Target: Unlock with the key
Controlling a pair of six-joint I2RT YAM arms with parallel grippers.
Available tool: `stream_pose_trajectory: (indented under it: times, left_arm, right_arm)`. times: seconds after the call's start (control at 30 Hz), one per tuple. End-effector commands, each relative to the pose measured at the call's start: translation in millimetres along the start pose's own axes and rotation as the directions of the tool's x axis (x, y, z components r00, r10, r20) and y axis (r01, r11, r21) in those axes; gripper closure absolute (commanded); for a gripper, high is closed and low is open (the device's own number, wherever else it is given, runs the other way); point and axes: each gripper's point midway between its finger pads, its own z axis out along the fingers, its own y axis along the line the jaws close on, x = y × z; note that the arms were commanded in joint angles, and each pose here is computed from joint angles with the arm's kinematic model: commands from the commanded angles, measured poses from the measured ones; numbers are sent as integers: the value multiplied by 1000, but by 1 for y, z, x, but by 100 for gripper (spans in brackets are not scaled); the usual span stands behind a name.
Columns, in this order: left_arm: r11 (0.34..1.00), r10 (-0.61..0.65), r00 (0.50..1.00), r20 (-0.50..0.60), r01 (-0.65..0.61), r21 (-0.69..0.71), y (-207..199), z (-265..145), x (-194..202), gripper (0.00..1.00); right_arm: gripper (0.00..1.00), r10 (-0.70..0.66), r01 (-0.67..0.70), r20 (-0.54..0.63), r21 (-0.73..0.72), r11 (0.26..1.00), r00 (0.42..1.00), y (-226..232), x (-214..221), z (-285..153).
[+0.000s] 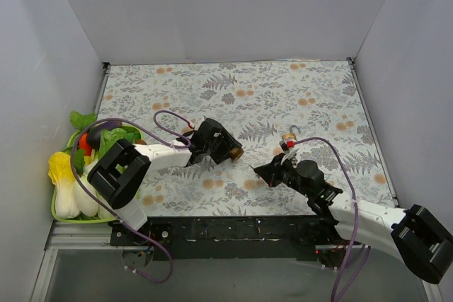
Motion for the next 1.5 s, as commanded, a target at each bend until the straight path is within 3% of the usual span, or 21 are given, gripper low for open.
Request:
stream_pose_trajectory:
  times: [0.0,0.53,1.47]
  left_arm:
    - [974,-144,989,31,136,178,-55,-27,-14,100]
    - [960,-192,980,46,178,217,-57,-39,-14,100]
    - [932,-238,971,-30,237,273,-71,-42,11,100]
  right_arm:
    - [99,33,-29,102,-39,999,994,13,-22,9]
    - [99,87,-83,140,-34,996,986,14,-32,24]
    - [99,104,-97,134,-62,993,986,21,-30,34]
